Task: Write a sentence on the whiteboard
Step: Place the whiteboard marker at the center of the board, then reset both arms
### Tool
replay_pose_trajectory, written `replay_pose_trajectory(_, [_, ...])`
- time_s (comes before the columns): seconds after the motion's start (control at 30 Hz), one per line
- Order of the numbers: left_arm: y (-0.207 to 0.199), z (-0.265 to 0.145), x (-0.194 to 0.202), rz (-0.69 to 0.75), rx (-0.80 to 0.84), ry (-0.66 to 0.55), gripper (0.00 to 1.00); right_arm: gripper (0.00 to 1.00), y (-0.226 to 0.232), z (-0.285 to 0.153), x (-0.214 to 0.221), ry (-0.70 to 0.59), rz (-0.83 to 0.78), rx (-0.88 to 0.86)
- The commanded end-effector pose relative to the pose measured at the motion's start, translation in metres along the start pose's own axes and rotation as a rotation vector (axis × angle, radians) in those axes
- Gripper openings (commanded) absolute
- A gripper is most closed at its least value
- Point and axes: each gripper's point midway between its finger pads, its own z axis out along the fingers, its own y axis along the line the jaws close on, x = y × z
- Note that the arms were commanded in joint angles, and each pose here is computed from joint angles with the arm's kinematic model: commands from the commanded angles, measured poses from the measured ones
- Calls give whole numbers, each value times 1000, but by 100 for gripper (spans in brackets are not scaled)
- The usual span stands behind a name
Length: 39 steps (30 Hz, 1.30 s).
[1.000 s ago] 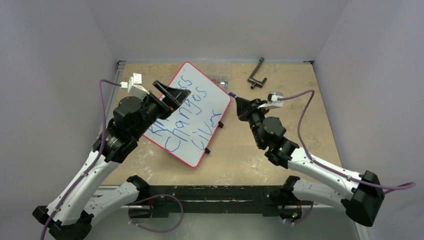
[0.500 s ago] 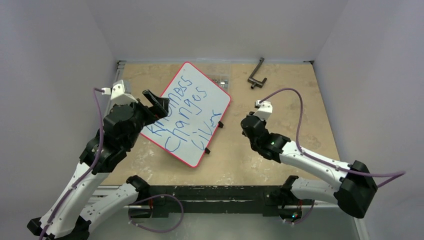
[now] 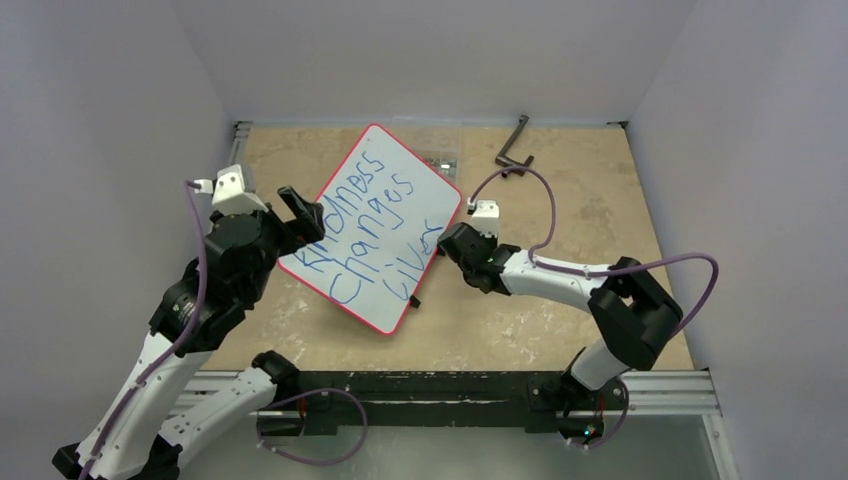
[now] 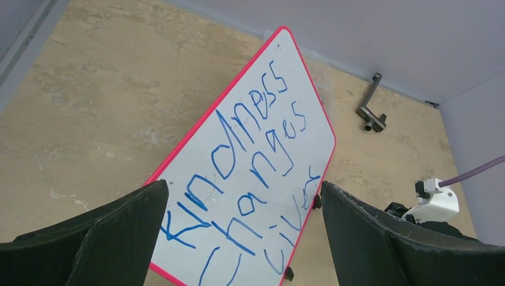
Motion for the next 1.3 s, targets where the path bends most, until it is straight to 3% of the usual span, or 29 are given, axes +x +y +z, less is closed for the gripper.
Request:
replay_pose_trajectory(0.0, [3,-4,-12,27,-6,-32,100,0,-3,9,45,143,-54,-8])
replay_pose_trajectory(0.27, [10,0,-10,82,-41,-18,100,0,-13,3,28,101,-86,27])
replay_pose_trajectory(0.3, [11,0,-9,90,-45,-14,100,5,-13,2,28,102,-86,27])
replay_pose_trajectory(0.5, [15,-1,-11,103,-65,-11,100,58,-11,-8,21,100,-37,-12])
replay_pose_trajectory(0.8, [19,-2,-14,114,-76,-11,100,98,-18,-31,6,88,2,-47])
replay_pose_trajectory(1.27, [22,-2,-15,159,-95,17,100,99,-12,-84,-47,-14,78,-236])
